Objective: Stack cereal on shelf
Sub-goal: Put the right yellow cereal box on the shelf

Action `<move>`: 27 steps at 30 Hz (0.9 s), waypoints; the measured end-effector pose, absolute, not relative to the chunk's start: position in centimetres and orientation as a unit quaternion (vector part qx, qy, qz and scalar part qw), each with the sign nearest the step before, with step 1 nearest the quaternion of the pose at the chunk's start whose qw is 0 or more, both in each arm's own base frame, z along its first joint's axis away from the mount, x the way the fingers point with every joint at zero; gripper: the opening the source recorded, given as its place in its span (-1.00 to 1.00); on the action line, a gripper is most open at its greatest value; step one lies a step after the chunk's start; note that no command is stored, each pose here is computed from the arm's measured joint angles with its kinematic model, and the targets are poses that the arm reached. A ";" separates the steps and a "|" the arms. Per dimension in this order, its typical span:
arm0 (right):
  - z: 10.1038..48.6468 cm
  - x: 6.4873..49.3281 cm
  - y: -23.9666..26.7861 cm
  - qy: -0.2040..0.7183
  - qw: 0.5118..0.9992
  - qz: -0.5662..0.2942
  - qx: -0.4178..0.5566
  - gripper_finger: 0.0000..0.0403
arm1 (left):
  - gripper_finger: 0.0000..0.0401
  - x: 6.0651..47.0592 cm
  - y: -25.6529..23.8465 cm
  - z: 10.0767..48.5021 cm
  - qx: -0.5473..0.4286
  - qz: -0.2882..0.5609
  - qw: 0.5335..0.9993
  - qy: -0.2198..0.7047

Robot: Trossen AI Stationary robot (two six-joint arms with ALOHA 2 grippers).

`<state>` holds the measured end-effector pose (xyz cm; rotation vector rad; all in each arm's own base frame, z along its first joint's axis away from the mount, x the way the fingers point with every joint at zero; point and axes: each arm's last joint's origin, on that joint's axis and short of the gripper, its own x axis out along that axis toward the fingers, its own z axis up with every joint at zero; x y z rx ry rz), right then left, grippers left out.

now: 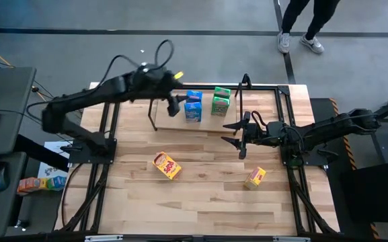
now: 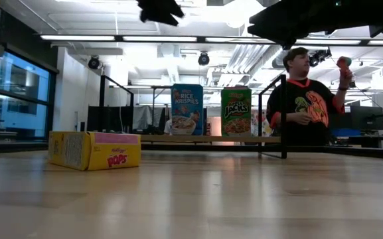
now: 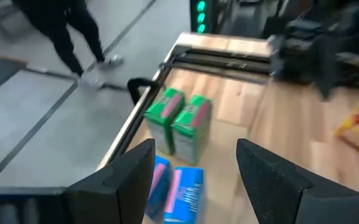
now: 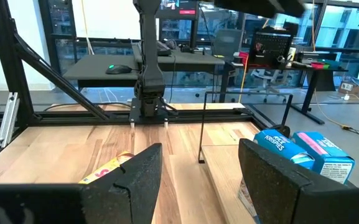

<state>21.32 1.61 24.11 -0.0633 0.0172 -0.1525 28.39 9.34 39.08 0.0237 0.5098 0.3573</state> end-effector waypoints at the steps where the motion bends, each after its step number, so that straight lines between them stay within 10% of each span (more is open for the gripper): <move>1: 24.1 21.3 1.6 0.009 0.996 -0.077 -0.032 0.01 | 0.09 27.7 8.7 38.9 0.012 0.171 0.956 0.239; 18: 24.1 21.3 1.5 0.009 0.996 -0.087 -0.031 0.01 | 0.09 16.9 1.0 26.5 0.010 0.085 0.993 -0.079; 27: 24.1 21.3 1.5 0.009 0.996 -0.087 -0.031 0.01 | 0.09 14.9 0.9 24.3 -0.015 0.098 0.990 -0.103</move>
